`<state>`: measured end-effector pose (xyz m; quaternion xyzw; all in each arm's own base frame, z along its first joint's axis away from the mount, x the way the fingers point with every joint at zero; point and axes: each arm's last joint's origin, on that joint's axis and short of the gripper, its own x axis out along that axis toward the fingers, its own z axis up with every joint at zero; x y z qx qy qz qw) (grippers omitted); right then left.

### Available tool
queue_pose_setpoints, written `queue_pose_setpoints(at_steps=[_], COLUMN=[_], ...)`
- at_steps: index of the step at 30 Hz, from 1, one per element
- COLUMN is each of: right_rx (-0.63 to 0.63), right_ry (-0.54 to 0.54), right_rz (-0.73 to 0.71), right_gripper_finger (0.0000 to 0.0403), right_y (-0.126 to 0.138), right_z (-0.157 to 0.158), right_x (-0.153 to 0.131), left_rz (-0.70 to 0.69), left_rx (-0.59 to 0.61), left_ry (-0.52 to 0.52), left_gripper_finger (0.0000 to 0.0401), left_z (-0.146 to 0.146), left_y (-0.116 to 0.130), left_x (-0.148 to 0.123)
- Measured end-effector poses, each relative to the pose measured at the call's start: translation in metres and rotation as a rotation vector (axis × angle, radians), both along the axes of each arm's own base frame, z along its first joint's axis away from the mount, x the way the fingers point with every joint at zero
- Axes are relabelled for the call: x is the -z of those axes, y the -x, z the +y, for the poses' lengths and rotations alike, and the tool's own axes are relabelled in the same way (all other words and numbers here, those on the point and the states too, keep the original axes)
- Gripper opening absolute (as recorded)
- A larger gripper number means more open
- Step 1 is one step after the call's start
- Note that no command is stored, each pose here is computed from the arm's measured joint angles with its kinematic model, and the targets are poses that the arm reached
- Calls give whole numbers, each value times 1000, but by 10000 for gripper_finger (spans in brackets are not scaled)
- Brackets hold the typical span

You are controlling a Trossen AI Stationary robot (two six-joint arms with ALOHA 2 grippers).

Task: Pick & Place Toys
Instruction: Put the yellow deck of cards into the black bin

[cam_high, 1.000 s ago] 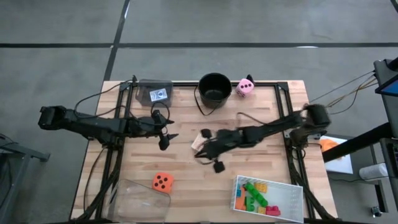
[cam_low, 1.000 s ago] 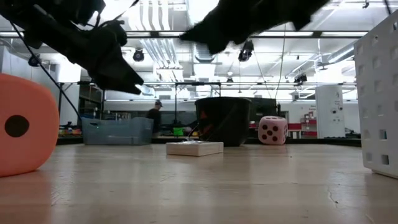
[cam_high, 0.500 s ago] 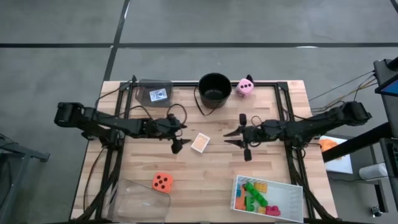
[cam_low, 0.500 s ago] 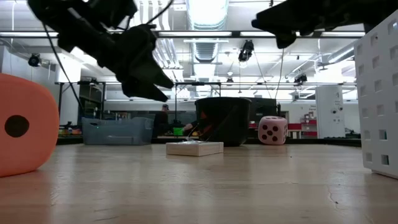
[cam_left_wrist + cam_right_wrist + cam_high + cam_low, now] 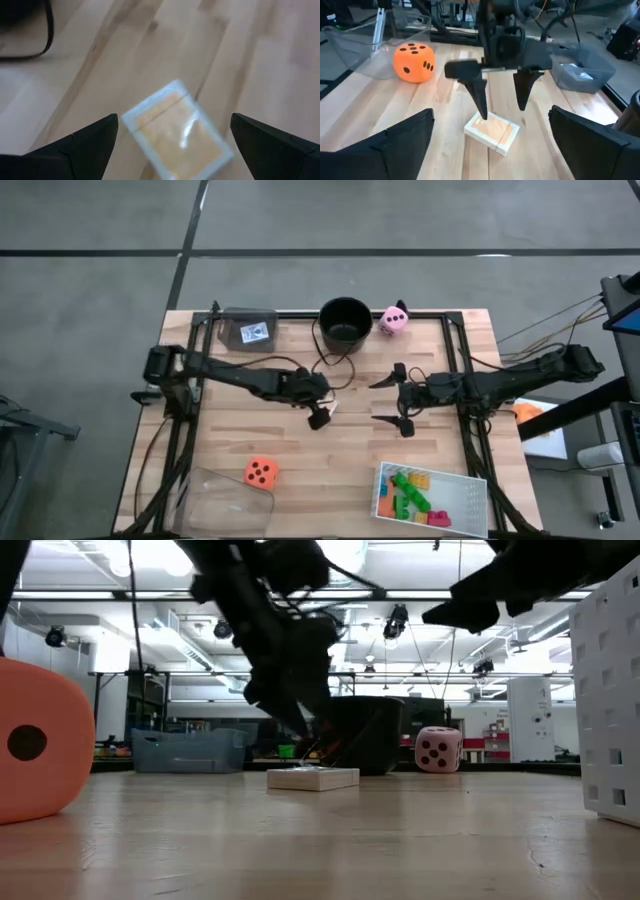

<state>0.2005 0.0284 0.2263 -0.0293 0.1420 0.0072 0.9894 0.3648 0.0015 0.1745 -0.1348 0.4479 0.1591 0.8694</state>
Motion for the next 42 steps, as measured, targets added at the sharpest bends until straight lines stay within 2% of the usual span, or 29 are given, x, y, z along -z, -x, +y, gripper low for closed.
queue_pose_setpoints(at_steps=[3,9,18,28,37,42], right_rx=[2,4,4,2,1,2], right_ry=[3,2,0,0,0,0], right_rz=[32,54,41,43,48,58], right_gripper_finger=[371,361,361,361,361,361], right_y=[-1,-2,-1,-1,-1,-1], right_z=[0,0,0,0,0,0], right_x=[4,7,5,5,6,6], left_rz=[105,124,153,160,220,232], left_rx=[-23,-51,-151,-214,-210,-190], left_ry=[1,21,111,81,125,117], left_gripper_finger=[387,386,397,400,400,400], left_z=[0,0,0,2,-2,-4], left_y=[-13,-33,-30,-29,-37,-38], left_x=[2,1,13,17,45,45])
